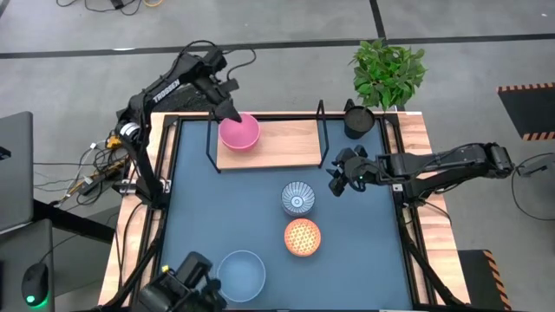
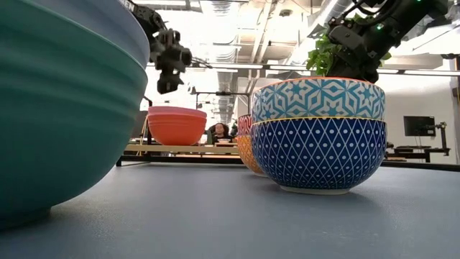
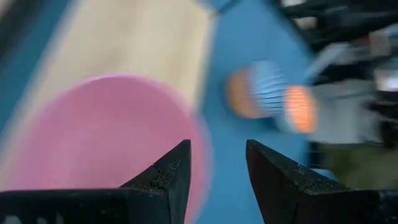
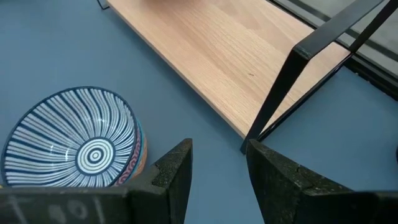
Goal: Place and stack bowls onto a shelf
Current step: Stack the blue bowl on top of the pink bowl on the shelf
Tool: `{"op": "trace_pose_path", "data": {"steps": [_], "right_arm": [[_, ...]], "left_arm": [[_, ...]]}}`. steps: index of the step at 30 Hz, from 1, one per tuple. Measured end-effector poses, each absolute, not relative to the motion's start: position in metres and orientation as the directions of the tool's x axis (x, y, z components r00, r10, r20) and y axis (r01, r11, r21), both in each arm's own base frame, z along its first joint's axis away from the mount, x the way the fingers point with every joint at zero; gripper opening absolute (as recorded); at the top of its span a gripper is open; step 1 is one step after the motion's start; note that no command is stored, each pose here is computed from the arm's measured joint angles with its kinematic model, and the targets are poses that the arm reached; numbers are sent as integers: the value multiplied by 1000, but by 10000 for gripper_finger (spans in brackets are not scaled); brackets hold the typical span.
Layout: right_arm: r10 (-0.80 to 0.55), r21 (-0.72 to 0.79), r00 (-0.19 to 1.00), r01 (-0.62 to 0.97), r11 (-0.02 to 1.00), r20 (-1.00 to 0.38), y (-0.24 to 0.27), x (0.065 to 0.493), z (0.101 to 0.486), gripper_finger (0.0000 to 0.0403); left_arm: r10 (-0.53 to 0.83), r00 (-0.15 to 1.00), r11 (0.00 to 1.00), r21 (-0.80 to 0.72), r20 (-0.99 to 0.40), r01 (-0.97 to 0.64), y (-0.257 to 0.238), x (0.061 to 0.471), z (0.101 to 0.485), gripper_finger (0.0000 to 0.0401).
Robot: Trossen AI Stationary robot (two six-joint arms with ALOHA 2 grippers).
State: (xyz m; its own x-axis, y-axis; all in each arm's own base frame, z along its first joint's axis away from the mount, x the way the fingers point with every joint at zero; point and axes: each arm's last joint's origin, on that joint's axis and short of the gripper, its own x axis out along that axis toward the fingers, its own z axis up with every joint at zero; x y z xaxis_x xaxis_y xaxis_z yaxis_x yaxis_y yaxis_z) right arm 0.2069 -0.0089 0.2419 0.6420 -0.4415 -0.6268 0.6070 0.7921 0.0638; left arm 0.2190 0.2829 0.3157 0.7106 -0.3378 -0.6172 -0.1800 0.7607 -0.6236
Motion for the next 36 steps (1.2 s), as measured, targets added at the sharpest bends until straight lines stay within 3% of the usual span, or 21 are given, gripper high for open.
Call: {"op": "trace_pose_path", "data": {"steps": [4,13,18,24,30,36], "right_arm": [[-441,65,642,607,792,-627,-9,207,242,177],[-437,80,645,611,787,-627,-7,207,242,177],[-427,80,651,599,796,-627,-5,207,242,177],[-423,78,654,594,801,-627,-3,207,242,177],[-424,78,653,595,800,-627,-4,207,242,177],[-435,94,662,605,791,-610,-7,209,244,177]], "left_arm": [[-418,694,749,-655,-586,-102,257,236,313,137],[-432,414,851,-514,-801,-106,155,268,322,137],[-399,350,892,-447,-847,-67,77,264,345,137],[-201,363,938,-286,-910,-198,-1,242,357,137],[-142,366,902,-272,-920,-335,-59,212,356,137],[29,437,937,-128,-899,-326,-89,198,357,137]]}}
